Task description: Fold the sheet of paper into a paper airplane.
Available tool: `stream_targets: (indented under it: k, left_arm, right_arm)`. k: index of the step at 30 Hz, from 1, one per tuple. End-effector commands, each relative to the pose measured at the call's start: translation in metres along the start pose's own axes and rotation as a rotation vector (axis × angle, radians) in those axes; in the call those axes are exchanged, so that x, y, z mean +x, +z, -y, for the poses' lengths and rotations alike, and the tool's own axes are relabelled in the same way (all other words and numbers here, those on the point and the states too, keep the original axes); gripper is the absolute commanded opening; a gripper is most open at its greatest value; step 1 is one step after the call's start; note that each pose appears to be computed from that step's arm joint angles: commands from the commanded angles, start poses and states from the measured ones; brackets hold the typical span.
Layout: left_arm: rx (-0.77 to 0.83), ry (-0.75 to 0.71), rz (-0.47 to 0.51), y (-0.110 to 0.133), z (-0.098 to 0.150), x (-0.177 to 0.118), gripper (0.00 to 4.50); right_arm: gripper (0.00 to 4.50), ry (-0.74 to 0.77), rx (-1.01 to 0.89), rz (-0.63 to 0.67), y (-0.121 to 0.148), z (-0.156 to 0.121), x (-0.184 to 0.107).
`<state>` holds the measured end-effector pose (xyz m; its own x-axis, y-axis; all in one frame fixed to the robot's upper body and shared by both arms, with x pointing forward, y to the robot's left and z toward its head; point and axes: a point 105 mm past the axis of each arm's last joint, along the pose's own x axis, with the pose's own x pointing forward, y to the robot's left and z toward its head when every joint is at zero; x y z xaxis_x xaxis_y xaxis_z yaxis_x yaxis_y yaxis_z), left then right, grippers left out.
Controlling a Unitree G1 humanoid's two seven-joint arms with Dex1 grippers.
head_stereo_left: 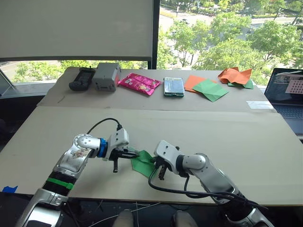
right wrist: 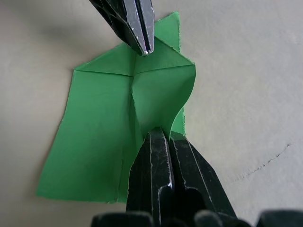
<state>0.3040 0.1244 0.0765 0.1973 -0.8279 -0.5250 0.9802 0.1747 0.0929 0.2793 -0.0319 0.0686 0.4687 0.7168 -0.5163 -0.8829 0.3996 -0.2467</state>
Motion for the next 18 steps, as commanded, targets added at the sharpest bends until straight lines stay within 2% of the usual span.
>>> stream_targets:
  k: [1,9,13,18]
  left_arm:
    - [0.048,0.025,-0.008,0.003,-0.007,0.000,0.01]
    - [0.013,0.041,0.028,0.006,-0.012,0.000,0.01]
    - [0.001,0.053,-0.003,-0.005,-0.014,0.000,0.01]
    - [-0.006,0.047,0.010,-0.002,-0.013,0.003,0.01]
  right_arm:
    - [0.06,0.002,0.006,-0.017,-0.003,-0.002,-0.001]
    - [0.06,0.000,0.007,-0.008,0.000,-0.003,-0.002]
    - [0.06,-0.010,0.005,-0.006,0.000,-0.001,-0.002]
    - [0.06,-0.025,0.009,0.062,0.015,0.002,-0.007]
